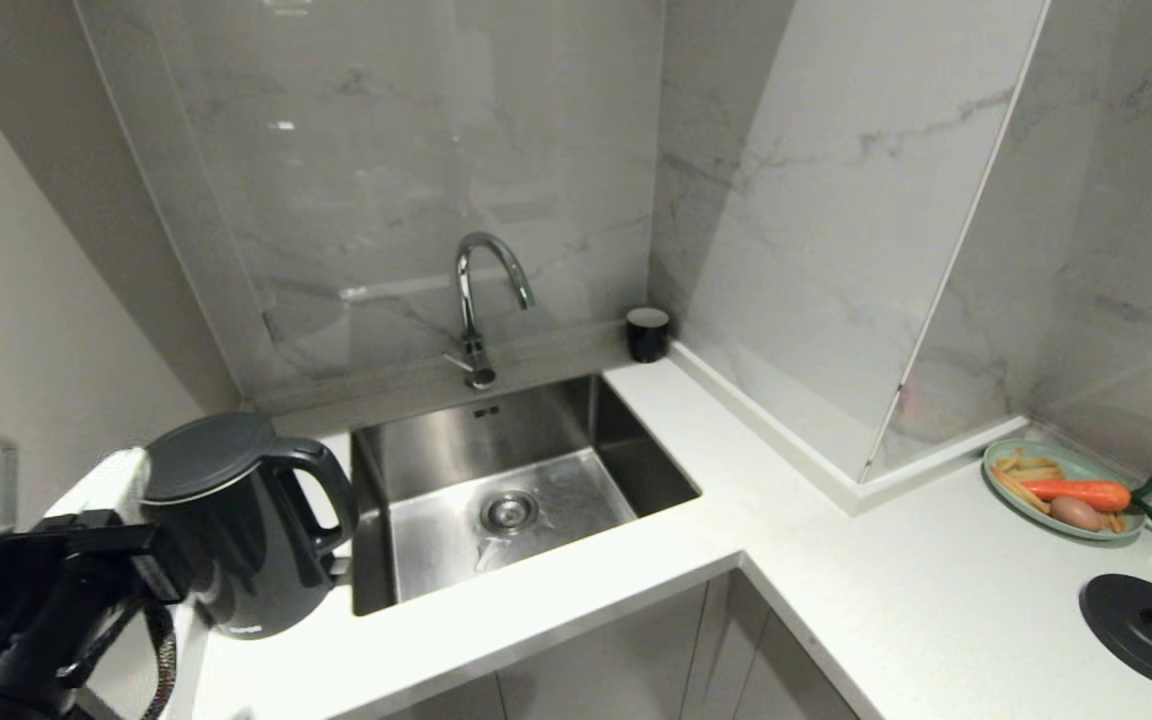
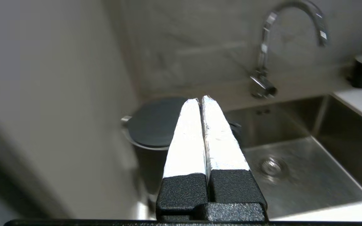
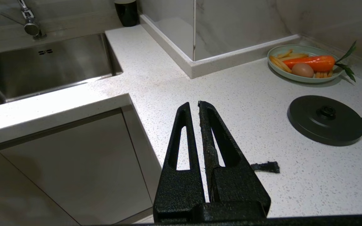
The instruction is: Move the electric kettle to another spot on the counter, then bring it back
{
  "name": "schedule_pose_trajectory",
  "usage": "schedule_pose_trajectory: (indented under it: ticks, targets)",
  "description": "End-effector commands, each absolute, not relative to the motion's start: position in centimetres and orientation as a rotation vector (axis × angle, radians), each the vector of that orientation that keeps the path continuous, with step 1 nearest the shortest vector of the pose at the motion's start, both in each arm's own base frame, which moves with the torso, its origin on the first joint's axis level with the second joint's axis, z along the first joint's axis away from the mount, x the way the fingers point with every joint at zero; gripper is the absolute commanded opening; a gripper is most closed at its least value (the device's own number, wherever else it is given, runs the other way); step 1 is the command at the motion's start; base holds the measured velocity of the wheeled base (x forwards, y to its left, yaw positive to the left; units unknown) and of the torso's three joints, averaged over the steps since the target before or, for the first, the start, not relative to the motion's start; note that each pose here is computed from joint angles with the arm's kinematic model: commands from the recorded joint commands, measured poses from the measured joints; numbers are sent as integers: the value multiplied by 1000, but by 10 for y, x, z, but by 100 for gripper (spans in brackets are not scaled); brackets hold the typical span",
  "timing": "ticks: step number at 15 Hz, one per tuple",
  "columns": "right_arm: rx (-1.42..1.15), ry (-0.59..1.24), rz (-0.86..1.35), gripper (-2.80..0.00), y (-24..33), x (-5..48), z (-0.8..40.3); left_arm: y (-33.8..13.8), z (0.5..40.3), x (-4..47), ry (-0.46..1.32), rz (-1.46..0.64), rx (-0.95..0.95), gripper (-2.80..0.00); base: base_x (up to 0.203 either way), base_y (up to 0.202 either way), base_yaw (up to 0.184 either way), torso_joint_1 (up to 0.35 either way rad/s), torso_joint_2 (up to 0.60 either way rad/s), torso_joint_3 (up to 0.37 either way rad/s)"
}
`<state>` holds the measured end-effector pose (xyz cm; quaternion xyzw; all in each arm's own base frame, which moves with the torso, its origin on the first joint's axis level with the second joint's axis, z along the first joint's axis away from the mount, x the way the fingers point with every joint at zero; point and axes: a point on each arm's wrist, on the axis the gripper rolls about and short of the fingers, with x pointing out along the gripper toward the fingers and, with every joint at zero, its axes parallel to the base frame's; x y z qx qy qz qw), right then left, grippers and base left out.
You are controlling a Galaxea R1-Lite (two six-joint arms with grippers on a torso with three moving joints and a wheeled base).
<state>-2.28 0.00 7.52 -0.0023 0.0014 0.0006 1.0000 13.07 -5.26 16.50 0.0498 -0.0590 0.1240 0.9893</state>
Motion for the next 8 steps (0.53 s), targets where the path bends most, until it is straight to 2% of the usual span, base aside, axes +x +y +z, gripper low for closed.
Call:
schedule_pose_trajectory:
  ticks: [1, 4, 8]
  targets:
    - [-5, 3, 3, -280, 0, -23, 75, -31, 189, 106, -234, 331, 40, -280, 0, 0, 0, 0, 0, 0]
    - [-5, 3, 2, -280, 0, -23, 75, -8, 206, 69, -288, 430, 31, -280, 0, 0, 0, 0, 0, 0]
    - [-5, 3, 2, -280, 0, -23, 75, 14, 195, 7, -284, 585, 61, -280, 0, 0, 0, 0, 0, 0]
